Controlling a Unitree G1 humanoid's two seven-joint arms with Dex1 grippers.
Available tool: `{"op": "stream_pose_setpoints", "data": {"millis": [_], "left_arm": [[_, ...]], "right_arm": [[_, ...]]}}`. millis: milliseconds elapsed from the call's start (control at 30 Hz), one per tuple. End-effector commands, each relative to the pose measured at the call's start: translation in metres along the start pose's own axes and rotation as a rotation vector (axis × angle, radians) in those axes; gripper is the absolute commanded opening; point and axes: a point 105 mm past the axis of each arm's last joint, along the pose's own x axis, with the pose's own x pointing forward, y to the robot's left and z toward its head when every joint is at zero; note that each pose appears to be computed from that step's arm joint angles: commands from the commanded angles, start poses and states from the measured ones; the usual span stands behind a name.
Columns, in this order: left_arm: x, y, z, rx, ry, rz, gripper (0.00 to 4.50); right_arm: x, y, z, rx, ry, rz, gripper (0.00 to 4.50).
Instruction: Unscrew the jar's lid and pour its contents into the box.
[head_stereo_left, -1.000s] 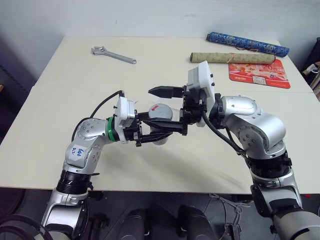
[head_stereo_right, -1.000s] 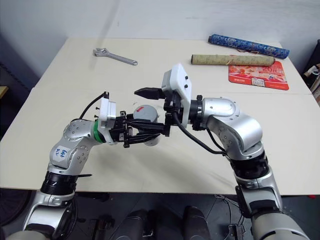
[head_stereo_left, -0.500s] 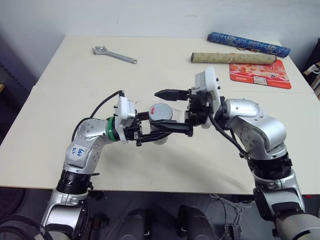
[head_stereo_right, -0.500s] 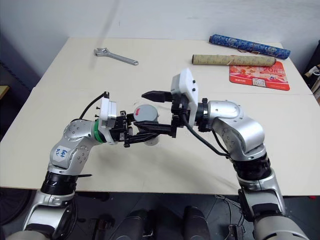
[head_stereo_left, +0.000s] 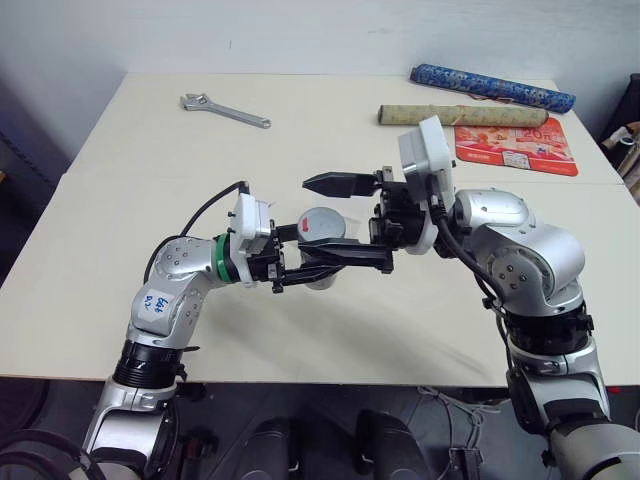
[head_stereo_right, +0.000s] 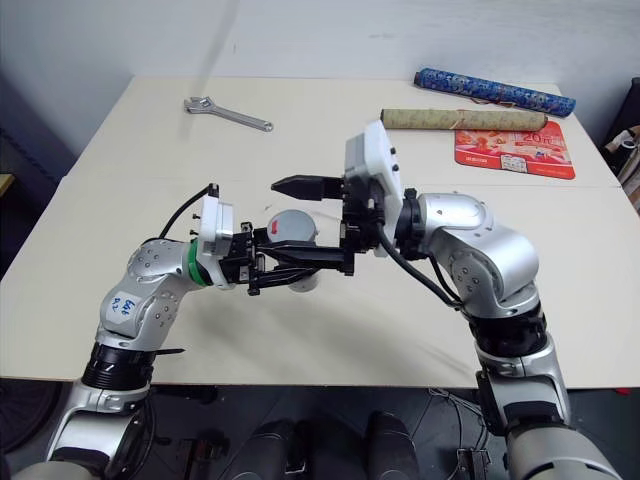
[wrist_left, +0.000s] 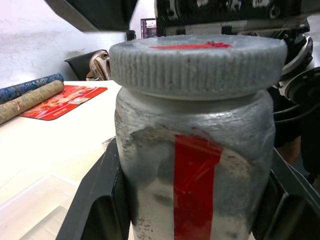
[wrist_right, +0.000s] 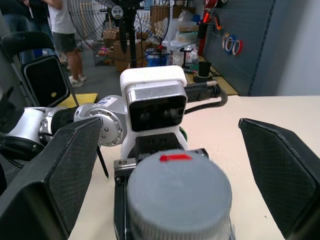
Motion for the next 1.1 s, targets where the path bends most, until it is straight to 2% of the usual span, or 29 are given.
{"op": "stream_pose_setpoints", "data": {"millis": [33,200,300,400,433,533,700,800,867,933,967,1033,1100], "left_arm": [[0.001,-0.003,0.007,0.028,-0.021,-0.009,2.35],[0.001,-0.003,0.006,0.025,-0.023,-0.009,2.35],[0.001,-0.003,0.007,0.026,-0.023,-0.01,2.35],[0.001,-0.002,0.007,0.027,-0.023,-0.011,2.35],[0.002,-0.002,0.007,0.027,-0.023,-0.011,2.35],[0.001,-0.003,0.007,0.027,-0.023,-0.012,2.35],[-0.003,-0.002,0.007,0.027,-0.017,-0.007,2.35],[-0.008,0.001,0.007,0.03,-0.014,0.008,2.35],[-0.019,0.007,0.01,0.033,-0.017,0.047,2.35],[-0.029,0.012,0.013,0.03,-0.024,0.075,2.35],[-0.032,0.013,0.015,0.027,-0.028,0.082,2.35],[-0.041,0.019,0.017,0.017,-0.029,0.109,2.35],[-0.05,0.025,0.017,0.009,-0.021,0.141,2.35]], "right_arm": [[0.007,0.004,0.003,-0.041,0.014,0.018,4.47],[0.008,0.006,-0.003,-0.047,0.037,0.026,4.47],[0.008,0.005,-0.004,-0.048,0.036,0.021,3.86],[0.007,0.003,-0.004,-0.058,0.037,0.011,2.77],[0.006,0.003,-0.004,-0.061,0.032,0.007,2.53],[0.005,0.006,0.002,-0.017,-0.043,0.012,2.54],[-0.008,0.012,0.024,0.216,-0.244,0.031,2.54],[-0.025,0.007,0.034,0.289,-0.31,-0.032,2.54],[-0.06,-0.017,0.002,0.09,-0.108,-0.257,2.54],[-0.098,-0.031,-0.03,-0.07,0.092,-0.389,2.54],[-0.113,-0.034,-0.041,-0.107,0.142,-0.424,2.54],[-0.159,-0.046,-0.06,-0.132,0.137,-0.606,2.54],[-0.203,-0.047,-0.09,-0.094,0.18,-0.755,2.54]]}}
